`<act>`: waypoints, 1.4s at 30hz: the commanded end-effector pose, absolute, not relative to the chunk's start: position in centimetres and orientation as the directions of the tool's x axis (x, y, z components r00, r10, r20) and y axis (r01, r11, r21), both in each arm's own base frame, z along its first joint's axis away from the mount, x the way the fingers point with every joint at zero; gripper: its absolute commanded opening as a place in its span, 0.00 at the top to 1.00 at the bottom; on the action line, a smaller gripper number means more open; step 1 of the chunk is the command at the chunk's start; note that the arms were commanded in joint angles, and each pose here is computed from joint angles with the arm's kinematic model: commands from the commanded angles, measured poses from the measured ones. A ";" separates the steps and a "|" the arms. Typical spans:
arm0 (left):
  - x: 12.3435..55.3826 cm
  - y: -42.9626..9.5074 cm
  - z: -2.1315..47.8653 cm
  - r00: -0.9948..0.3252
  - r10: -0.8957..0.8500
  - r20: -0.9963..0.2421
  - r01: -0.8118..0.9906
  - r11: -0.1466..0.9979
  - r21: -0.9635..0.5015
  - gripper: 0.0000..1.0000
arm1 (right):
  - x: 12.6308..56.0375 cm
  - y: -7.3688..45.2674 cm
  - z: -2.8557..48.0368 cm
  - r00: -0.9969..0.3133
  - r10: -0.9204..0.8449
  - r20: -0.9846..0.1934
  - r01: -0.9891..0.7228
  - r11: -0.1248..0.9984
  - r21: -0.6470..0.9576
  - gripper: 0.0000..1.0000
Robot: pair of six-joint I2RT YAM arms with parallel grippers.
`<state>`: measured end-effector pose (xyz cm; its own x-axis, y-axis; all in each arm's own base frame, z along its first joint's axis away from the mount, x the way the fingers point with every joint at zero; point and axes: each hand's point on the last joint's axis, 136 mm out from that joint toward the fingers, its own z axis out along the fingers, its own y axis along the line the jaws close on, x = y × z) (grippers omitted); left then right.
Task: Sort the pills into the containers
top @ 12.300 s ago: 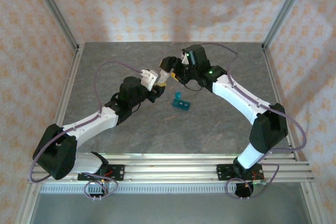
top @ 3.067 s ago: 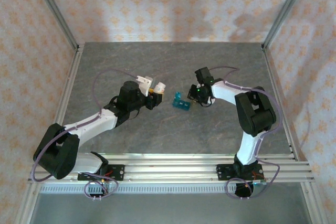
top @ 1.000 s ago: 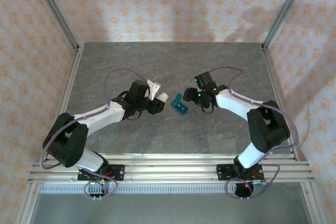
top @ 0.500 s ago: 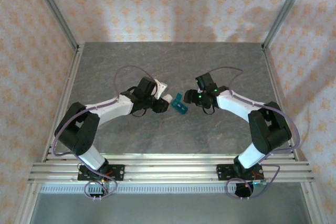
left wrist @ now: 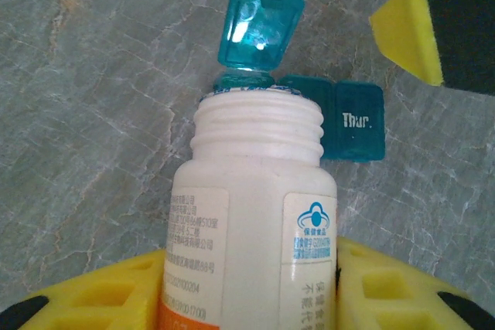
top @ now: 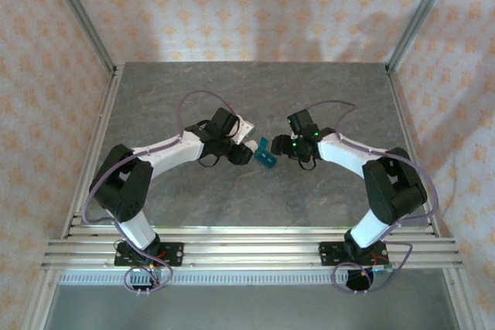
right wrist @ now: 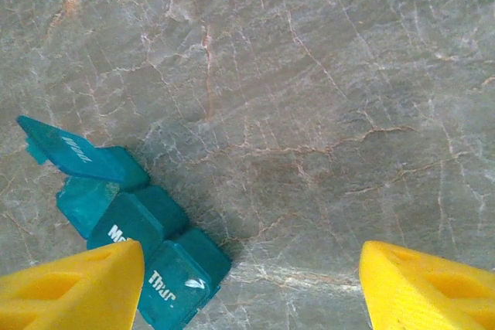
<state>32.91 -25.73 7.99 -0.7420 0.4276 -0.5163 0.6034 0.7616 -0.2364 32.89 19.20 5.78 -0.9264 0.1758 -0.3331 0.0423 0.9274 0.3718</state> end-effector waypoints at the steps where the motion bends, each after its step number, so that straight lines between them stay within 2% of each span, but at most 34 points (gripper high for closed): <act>1: 32.1 -25.9 7.7 -0.739 0.486 -0.467 0.632 0.740 -0.231 1.00 | 32.0 18.7 4.5 -0.939 0.154 -0.307 0.044 0.941 0.336 0.27; 19: 31.9 -26.1 7.2 -0.737 0.573 -0.357 0.660 0.724 -0.201 1.00 | 31.4 19.1 4.0 -0.951 0.130 -0.279 0.025 0.935 0.353 0.27; 42: 32.6 -25.9 7.3 -0.736 0.609 -0.296 0.667 0.727 -0.161 1.00 | 30.5 19.5 3.3 -0.964 0.061 -0.260 -0.026 0.947 0.321 0.27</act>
<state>32.65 -26.17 7.31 -0.7494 0.5775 -0.3238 0.6496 0.7358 -0.1913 30.93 20.01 3.65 -0.9614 0.0880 -0.2607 -0.0130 0.9320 0.3623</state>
